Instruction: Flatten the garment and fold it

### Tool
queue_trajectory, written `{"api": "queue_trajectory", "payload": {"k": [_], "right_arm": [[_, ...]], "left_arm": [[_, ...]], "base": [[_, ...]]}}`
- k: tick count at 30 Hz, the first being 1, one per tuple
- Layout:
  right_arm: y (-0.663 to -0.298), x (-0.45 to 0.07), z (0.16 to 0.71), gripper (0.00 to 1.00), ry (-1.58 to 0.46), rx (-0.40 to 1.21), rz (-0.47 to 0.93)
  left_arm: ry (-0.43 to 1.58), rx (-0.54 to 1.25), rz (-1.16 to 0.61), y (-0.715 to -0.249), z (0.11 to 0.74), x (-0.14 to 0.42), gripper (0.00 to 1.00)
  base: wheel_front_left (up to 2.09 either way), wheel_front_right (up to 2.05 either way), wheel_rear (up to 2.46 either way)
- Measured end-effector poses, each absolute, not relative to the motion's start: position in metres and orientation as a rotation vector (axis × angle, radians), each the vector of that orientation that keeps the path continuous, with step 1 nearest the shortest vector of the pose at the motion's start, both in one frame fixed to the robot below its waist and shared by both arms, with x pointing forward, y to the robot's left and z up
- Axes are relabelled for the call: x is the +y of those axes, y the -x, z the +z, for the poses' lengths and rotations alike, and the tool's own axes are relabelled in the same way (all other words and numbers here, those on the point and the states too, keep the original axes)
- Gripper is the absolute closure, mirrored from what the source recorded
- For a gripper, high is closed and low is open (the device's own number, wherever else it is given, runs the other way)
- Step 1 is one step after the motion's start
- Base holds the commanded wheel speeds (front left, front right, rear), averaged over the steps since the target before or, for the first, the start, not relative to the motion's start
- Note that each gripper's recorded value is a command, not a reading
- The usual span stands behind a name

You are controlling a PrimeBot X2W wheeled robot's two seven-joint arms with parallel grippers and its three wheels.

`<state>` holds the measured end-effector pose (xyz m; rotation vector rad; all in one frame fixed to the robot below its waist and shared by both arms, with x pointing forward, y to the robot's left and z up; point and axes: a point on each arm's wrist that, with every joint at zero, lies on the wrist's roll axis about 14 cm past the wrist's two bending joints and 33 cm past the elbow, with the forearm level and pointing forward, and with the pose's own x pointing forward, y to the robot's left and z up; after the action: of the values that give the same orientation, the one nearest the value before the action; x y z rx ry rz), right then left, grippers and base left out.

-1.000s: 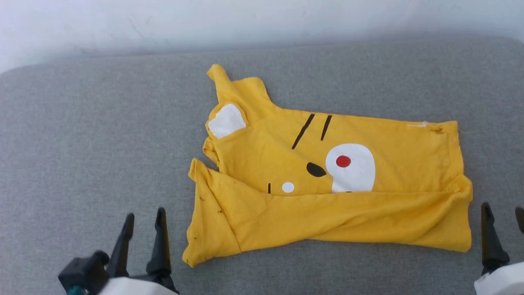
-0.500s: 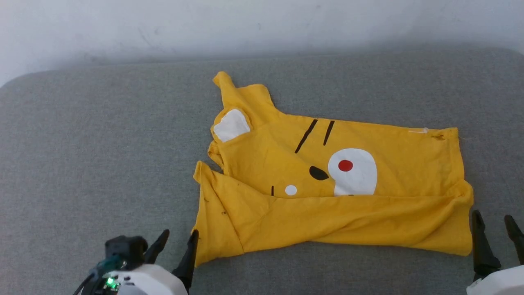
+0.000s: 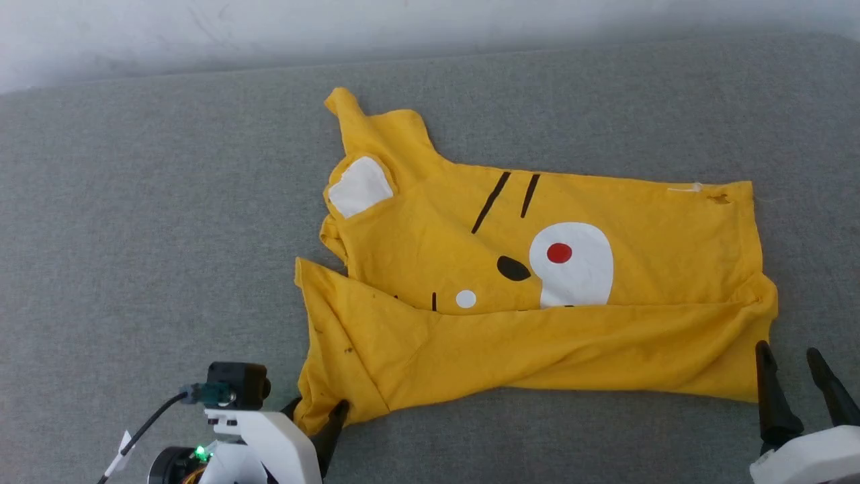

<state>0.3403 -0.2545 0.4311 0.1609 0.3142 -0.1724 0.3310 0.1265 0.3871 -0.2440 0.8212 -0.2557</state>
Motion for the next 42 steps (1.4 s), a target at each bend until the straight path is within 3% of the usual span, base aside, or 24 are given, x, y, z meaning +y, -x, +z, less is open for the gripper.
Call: {"api": "queue_trajectory", "payload": {"k": [1, 2, 3, 4, 15, 24, 32, 33, 34, 35, 36, 42], "right_arm": [[-0.341, -0.255, 0.43, 0.0, -0.162, 0.318, -0.174], [-0.342, -0.255, 0.429, 0.0, -0.164, 0.319, -0.176], [-0.342, -0.255, 0.428, 0.0, -0.165, 0.321, -0.177], [-0.343, -0.255, 0.427, 0.0, -0.165, 0.324, -0.177], [-0.359, -0.263, 0.437, 0.0, -0.095, 0.334, -0.182], [-0.341, -0.269, 0.394, 0.0, -0.095, 0.621, -0.194], [-0.333, -0.251, 0.362, 0.0, -0.154, 0.766, -0.153], [-0.333, -0.25, 0.361, 0.2, -0.169, 0.778, -0.15], [-0.333, -0.249, 0.36, 0.58, -0.184, 0.786, -0.148], [-0.333, -0.248, 0.36, 0.88, -0.194, 0.791, -0.147], [-0.333, -0.248, 0.36, 1.0, -0.201, 0.793, -0.146], [-0.339, -0.246, 0.366, 1.0, -0.224, 0.764, -0.144]], "left_arm": [[0.248, 0.832, -0.268, -0.332, 0.386, 0.124, 0.0], [0.25, 0.84, -0.279, -0.332, 0.385, 0.122, 0.25], [0.247, 0.846, -0.291, -0.333, 0.384, 0.12, 0.91], [0.244, 0.848, -0.299, -0.334, 0.383, 0.119, 1.0], [0.286, 0.8, -0.278, -0.346, 0.382, 0.117, 1.0], [0.327, 0.785, -0.241, -0.344, 0.383, 0.122, 1.0], [0.345, 0.785, -0.22, -0.342, 0.381, 0.124, 1.0], [0.345, 0.784, -0.219, -0.342, 0.381, 0.124, 1.0], [0.345, 0.784, -0.218, -0.342, 0.381, 0.124, 1.0], [0.344, 0.782, -0.218, -0.343, 0.382, 0.125, 1.0], [0.344, 0.78, -0.217, -0.343, 0.382, 0.125, 1.0], [0.372, 0.75, -0.2, -0.344, 0.387, 0.125, 1.0]], "base": [[0.0, 0.0, 0.0], [0.0, 0.0, 0.0], [0.0, 0.0, 0.0], [0.0, 0.0, 0.0], [0.0, 0.0, 0.0], [0.0, 0.0, 0.0], [0.0, 0.0, 0.0], [0.0, 0.0, 0.0], [0.0, 0.0, 0.0], [0.0, 0.0, 0.0], [0.0, 0.0, 0.0], [0.0, 0.0, 0.0]]}}
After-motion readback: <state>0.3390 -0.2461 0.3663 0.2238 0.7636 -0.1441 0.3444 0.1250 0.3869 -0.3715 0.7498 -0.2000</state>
